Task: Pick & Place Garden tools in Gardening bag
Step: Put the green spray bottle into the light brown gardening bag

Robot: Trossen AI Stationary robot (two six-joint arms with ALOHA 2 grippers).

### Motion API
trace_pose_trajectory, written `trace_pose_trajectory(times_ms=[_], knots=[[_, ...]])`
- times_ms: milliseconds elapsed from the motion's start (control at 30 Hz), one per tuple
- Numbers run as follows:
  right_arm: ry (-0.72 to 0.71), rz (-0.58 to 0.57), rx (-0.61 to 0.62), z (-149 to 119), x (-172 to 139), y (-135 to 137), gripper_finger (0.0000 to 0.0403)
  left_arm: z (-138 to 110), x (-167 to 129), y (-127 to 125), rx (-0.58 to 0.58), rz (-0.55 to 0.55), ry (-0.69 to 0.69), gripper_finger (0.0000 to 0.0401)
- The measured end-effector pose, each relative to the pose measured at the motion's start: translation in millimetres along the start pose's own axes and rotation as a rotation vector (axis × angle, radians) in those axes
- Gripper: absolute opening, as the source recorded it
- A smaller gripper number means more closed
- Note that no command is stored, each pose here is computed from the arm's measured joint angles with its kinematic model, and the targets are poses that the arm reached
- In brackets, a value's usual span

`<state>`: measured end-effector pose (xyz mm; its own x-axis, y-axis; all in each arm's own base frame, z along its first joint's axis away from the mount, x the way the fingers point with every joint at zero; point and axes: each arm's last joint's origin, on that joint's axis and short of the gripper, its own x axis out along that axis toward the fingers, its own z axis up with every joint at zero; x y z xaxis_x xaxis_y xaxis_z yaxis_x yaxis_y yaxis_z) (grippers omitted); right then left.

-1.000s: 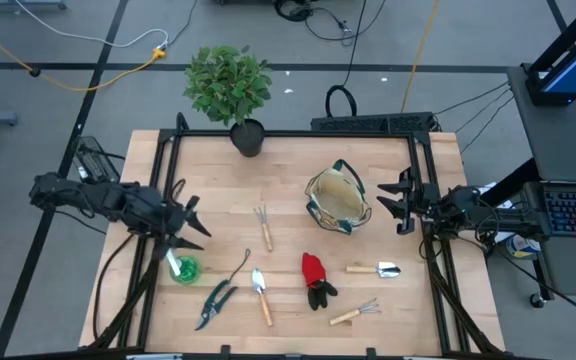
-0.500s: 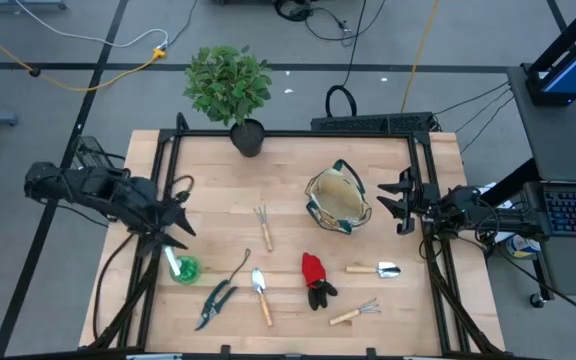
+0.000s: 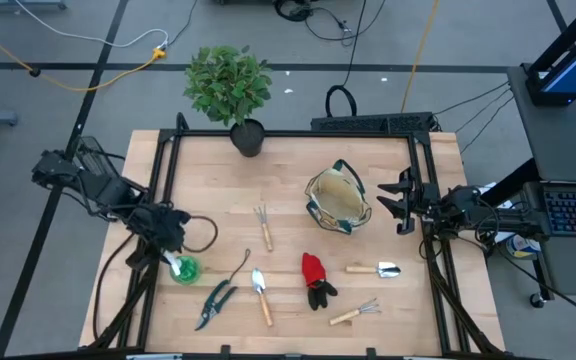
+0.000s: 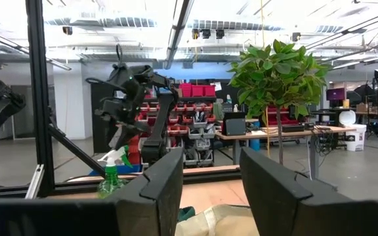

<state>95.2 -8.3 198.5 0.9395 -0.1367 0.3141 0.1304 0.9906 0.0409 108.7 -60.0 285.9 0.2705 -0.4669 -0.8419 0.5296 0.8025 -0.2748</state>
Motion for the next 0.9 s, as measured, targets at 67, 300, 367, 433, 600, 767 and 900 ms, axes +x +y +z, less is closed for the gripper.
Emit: trace_pose_trajectory(times_ms=[67,300,367,433,600,767,900], knots=[[-0.001,0.0,0.0,0.3,0.0,0.0,0.0145,-0.3,0.7,-2.8,0.009,-0.011,0.007,0.0191],[-0.002,0.0,-0.002,0.3,0.0,0.0,0.0146,-2.7,2.9,-9.0,0.071,0.029,0.038,0.0191],[-0.002,0.0,-0.002,0.3,0.0,0.0,0.0146,-2.8,3.2,-9.1,0.086,0.073,0.039,0.0191],[-0.002,0.0,0.001,0.3,0.0,0.0,0.0146,-2.9,3.5,-9.7,0.088,0.088,0.04,0.0191],[-0.002,0.0,0.008,0.3,0.0,0.0,0.0146,-2.8,5.1,-12.7,0.099,0.076,0.05,0.0191],[-0.002,0.0,0.008,0.3,0.0,0.0,0.0146,-1.4,10.0,-14.8,0.123,0.088,0.073,0.0191],[-0.002,0.0,0.008,0.3,0.0,0.0,0.0146,-3.0,19.9,-14.8,0.126,0.088,0.126,0.0191]])
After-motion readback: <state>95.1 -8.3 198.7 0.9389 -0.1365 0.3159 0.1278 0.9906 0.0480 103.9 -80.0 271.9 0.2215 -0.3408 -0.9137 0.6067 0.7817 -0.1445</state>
